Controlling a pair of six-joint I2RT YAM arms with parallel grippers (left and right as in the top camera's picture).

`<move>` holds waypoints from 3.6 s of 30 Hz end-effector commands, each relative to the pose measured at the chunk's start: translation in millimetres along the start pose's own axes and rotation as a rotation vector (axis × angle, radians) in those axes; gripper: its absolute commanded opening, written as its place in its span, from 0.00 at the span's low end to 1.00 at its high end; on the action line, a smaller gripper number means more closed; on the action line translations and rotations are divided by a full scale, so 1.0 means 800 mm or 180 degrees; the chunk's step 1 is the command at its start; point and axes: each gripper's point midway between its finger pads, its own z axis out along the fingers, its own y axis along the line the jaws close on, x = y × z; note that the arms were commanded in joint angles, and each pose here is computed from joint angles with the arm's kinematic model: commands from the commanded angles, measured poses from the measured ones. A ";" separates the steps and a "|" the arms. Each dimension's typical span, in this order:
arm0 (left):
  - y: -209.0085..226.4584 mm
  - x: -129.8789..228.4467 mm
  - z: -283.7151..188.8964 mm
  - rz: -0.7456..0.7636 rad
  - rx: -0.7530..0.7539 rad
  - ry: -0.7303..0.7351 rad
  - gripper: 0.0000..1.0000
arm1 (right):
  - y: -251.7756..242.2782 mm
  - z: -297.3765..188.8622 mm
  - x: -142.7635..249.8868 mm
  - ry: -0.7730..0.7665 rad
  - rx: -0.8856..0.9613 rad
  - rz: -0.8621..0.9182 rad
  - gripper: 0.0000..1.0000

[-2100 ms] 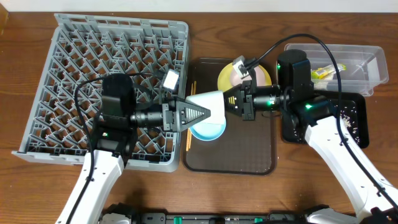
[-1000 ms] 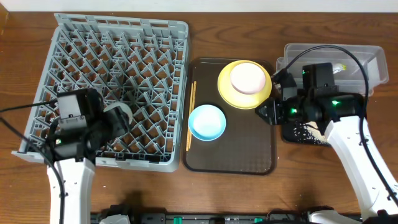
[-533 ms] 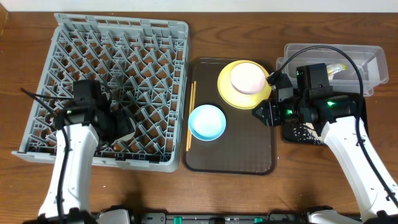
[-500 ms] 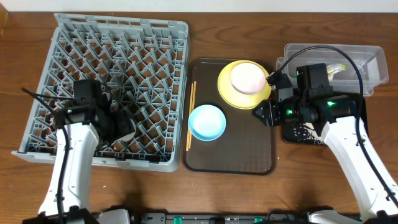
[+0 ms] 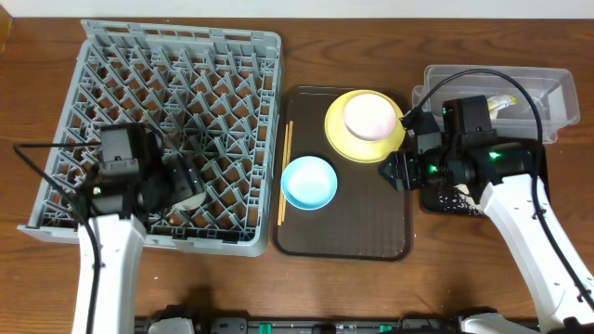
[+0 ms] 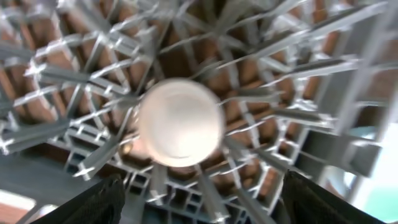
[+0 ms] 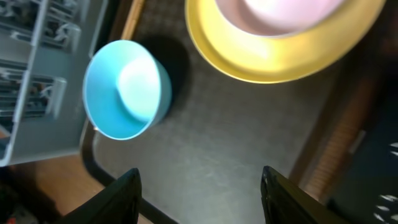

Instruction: Sort waste into correct bins and load items into the dishwasher

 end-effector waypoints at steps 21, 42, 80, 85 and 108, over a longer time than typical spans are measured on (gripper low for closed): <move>-0.270 0.117 0.050 0.2236 0.1059 0.0189 0.75 | -0.053 -0.087 -0.011 -0.0633 0.0969 0.0388 0.88; -0.299 0.195 0.137 0.2650 0.0950 0.0644 0.07 | -0.053 -0.086 -0.005 -0.0570 0.0971 0.0406 0.87; -0.174 -0.124 -0.043 0.0471 0.3519 -0.0368 0.06 | -0.053 -0.085 -0.003 -0.0549 0.0974 0.0410 0.87; -0.145 -0.134 -0.007 0.0158 0.3748 -0.0136 0.06 | -0.053 -0.085 -0.003 -0.0550 0.0974 0.0410 0.87; -0.030 -0.171 0.063 -0.0678 0.3297 -0.0329 0.47 | -0.053 -0.085 0.001 -0.0515 0.0976 0.0419 0.87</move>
